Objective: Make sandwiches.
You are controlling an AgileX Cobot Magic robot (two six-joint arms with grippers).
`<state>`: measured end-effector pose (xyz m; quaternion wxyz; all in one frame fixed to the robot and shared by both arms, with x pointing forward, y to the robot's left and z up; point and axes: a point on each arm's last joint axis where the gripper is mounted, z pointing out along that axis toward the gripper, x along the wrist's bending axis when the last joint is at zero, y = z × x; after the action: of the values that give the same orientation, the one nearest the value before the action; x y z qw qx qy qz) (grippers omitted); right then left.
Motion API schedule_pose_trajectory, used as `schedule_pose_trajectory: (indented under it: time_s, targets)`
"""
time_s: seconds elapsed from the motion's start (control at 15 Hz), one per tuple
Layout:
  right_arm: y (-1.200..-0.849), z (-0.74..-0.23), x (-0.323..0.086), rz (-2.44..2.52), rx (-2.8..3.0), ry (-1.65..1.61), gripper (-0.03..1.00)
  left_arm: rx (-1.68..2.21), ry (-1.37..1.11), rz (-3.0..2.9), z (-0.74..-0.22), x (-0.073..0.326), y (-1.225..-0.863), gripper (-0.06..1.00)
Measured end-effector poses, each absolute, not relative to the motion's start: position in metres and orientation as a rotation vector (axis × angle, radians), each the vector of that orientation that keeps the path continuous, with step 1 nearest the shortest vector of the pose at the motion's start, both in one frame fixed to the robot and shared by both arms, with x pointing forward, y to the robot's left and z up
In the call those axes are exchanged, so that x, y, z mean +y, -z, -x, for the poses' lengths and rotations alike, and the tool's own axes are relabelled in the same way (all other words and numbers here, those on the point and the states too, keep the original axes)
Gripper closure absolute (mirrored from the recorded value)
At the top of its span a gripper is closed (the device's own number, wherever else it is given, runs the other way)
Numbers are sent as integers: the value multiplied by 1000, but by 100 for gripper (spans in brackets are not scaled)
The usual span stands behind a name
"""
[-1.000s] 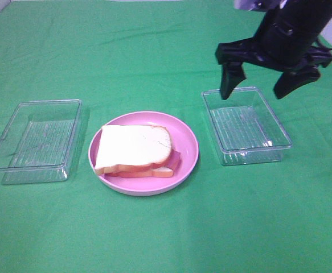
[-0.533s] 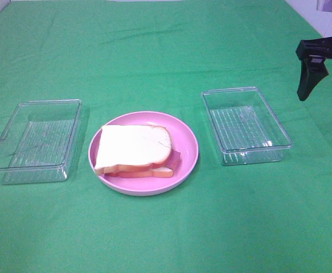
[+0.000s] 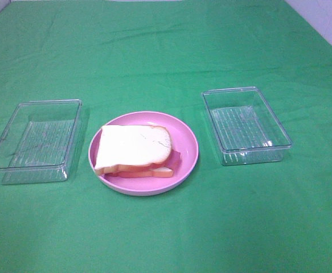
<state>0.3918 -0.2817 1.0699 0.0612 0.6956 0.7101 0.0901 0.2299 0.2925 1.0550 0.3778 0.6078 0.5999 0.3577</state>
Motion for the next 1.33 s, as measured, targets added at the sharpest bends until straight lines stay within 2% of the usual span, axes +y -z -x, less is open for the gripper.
schedule_pose_trajectory:
  time_s: [0.27,0.47,0.67,0.87,1.33]
  targets:
    - [-1067,-325,-288,-1980,2025,-503,8,1531,-907,-1552,-230,292,-1055,-5]
    - [-1045,-279,-294,-1844,1902,-689,8,1531,-907,-1552,-230,292,-1055,-5]
    - [-1037,-253,-297,-1738,1798,-810,8,1531,-907,-1552,-230,292,-1055,-5]
    - [-1030,-233,-300,-1648,1747,-858,8,1528,-898,-1550,-230,291,-1055,-5]
    - [-1029,-231,-300,-1612,1754,-859,8,1527,-896,-1549,-230,291,-1055,-5]
